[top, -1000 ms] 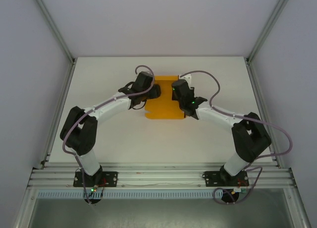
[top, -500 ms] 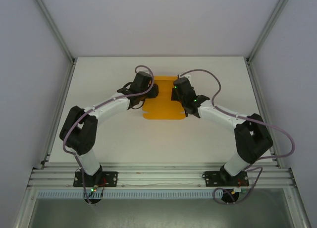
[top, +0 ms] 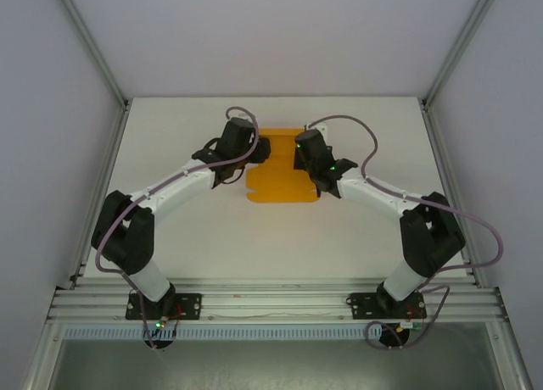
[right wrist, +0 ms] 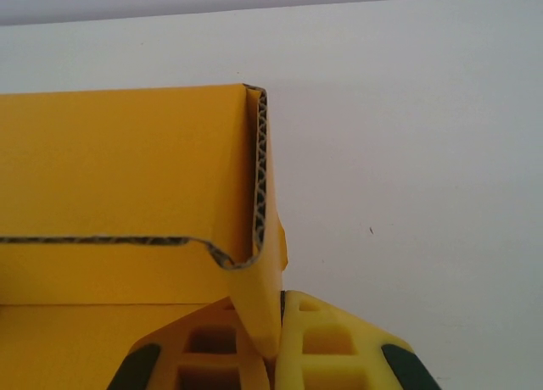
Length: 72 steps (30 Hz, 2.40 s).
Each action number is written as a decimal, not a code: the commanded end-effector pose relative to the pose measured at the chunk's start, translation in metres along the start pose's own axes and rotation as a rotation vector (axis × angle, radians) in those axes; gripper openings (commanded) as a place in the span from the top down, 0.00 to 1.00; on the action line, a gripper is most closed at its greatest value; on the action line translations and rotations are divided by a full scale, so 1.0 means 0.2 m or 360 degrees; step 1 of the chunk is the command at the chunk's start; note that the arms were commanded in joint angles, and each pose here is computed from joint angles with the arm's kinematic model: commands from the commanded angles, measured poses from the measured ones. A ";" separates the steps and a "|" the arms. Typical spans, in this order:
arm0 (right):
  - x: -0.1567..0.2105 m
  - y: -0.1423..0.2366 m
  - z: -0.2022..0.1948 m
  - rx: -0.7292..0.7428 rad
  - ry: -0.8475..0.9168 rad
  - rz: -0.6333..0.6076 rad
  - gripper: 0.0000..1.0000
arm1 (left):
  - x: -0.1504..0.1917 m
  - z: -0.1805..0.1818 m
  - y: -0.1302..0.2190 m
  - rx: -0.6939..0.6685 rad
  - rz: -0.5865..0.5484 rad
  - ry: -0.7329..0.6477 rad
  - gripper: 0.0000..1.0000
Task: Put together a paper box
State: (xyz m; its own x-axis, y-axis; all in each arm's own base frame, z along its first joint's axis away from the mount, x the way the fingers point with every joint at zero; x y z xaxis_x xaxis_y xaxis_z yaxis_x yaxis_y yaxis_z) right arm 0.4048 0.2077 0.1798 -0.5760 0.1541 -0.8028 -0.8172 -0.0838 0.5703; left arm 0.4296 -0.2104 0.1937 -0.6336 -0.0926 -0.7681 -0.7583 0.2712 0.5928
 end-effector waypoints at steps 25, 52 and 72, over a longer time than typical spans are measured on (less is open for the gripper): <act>-0.08 0.06 0.03 -0.0079 -0.0059 -0.0065 1.00 | 0.05 0.01 -0.17 -0.0054 0.0102 -0.0053 0.77; -0.16 0.12 -0.21 0.0487 -0.0072 -0.0342 1.00 | 0.05 0.52 0.03 -0.1354 0.0221 0.0096 1.00; -0.19 -0.06 -0.67 0.1052 -0.0135 -0.0264 1.00 | 0.09 0.47 0.17 -0.1214 0.0150 -0.0003 1.00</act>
State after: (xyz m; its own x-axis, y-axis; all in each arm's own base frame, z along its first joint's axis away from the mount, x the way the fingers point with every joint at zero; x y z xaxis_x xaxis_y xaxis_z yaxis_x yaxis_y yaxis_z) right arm 0.4295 0.2016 0.1787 -0.5070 0.1892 -0.8409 -0.8422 0.0987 0.5300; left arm 0.4304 -0.2030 0.1774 -0.6984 -0.1686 -0.6955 -0.6888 -0.1053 0.7172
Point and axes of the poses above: each hand's point on the last joint's axis, 136 mm out from that joint toward the fingers, its own y axis back along the fingers, its own z axis along the line the jaws close on, x = y × z, the point moved 1 cm from there along y, back along the fingers, and after that the axes turned 6 degrees about -y, right-handed, at the moved point
